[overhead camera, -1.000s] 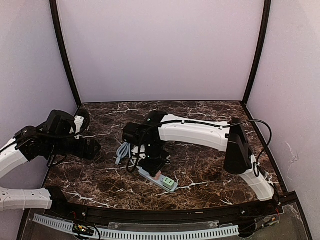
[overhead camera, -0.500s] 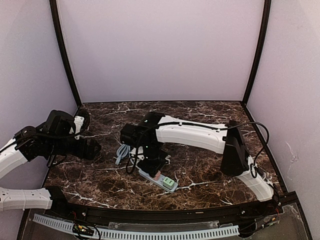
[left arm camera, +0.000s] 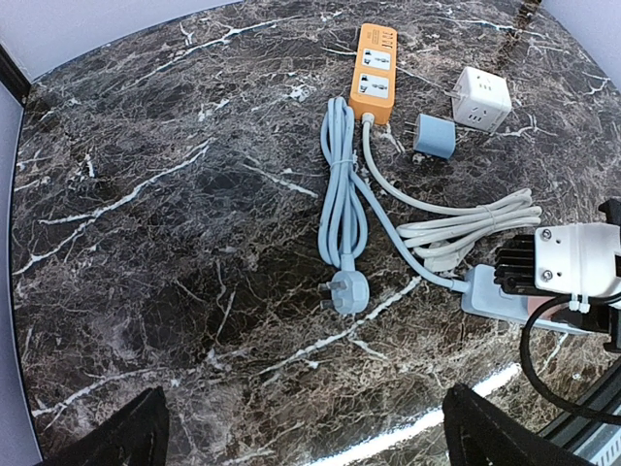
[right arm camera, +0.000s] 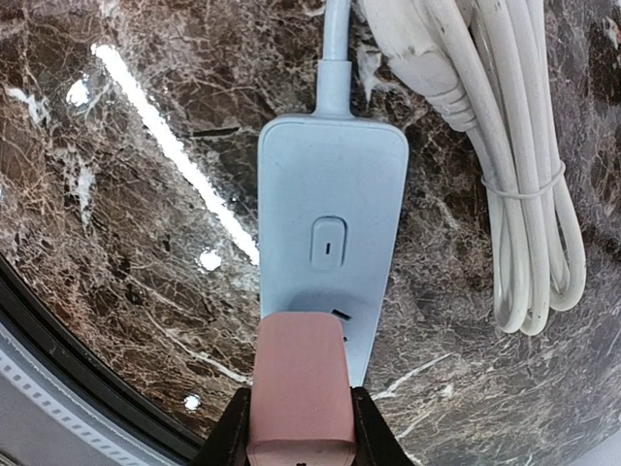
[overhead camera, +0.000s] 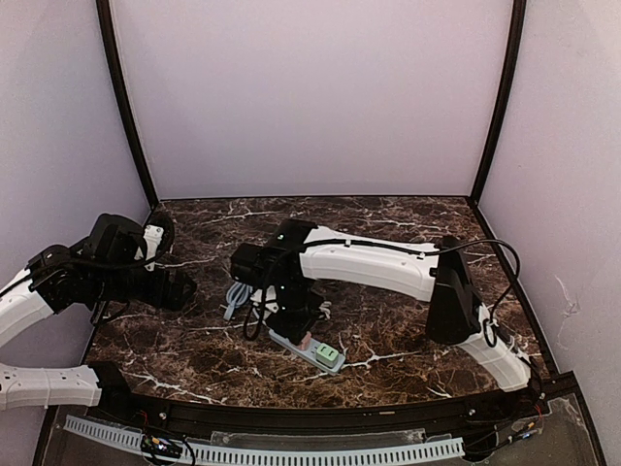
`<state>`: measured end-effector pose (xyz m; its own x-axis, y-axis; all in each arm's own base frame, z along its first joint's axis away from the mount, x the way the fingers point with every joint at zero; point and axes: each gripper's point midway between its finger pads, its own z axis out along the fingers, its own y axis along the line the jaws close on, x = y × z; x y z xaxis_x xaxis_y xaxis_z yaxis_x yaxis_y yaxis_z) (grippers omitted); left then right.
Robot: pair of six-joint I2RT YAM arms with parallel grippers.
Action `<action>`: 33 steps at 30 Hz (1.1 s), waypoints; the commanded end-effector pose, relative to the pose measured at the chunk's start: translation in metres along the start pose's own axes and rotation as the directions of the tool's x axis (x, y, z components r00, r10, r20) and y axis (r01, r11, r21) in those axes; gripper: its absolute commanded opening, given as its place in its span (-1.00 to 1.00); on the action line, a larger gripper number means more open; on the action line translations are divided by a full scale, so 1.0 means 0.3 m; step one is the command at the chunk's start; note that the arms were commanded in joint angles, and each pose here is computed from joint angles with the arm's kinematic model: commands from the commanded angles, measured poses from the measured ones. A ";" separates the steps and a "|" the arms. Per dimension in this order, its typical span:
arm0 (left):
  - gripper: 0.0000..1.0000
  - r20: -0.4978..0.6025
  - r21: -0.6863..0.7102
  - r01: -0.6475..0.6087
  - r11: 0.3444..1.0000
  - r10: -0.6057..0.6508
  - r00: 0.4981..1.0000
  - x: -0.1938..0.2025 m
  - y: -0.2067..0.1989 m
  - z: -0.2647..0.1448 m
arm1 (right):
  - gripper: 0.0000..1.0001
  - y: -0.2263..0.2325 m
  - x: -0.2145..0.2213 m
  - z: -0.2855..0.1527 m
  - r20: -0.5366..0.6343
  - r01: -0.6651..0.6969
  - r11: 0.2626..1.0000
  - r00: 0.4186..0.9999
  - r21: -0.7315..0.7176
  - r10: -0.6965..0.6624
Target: Insert the plug
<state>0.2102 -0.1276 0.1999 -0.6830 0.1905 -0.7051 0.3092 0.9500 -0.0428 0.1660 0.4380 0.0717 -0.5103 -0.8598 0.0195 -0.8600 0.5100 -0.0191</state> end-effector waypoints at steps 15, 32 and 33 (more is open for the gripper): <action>0.97 -0.001 0.024 -0.010 1.000 0.010 1.000 0.010 -0.013 0.010 | -1.00 0.075 0.030 0.366 -0.175 -0.008 0.999 0.985 -0.052 -0.001; 0.97 0.002 0.044 -0.013 0.999 0.013 1.000 0.010 -0.024 0.009 | -1.00 0.056 -0.009 0.373 -0.202 -0.258 0.954 0.953 -0.150 0.226; 0.97 0.001 0.044 -0.013 0.999 0.013 1.000 0.010 -0.024 0.009 | -0.99 0.049 -0.006 0.372 -0.197 -0.231 0.966 0.958 -0.116 0.206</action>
<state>0.2091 -0.1337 0.1995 -0.6819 0.1935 -0.7053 0.3335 0.9405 -0.0645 0.1729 0.4401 0.0583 -0.6324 -0.7699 0.0855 -0.7604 0.6381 0.1212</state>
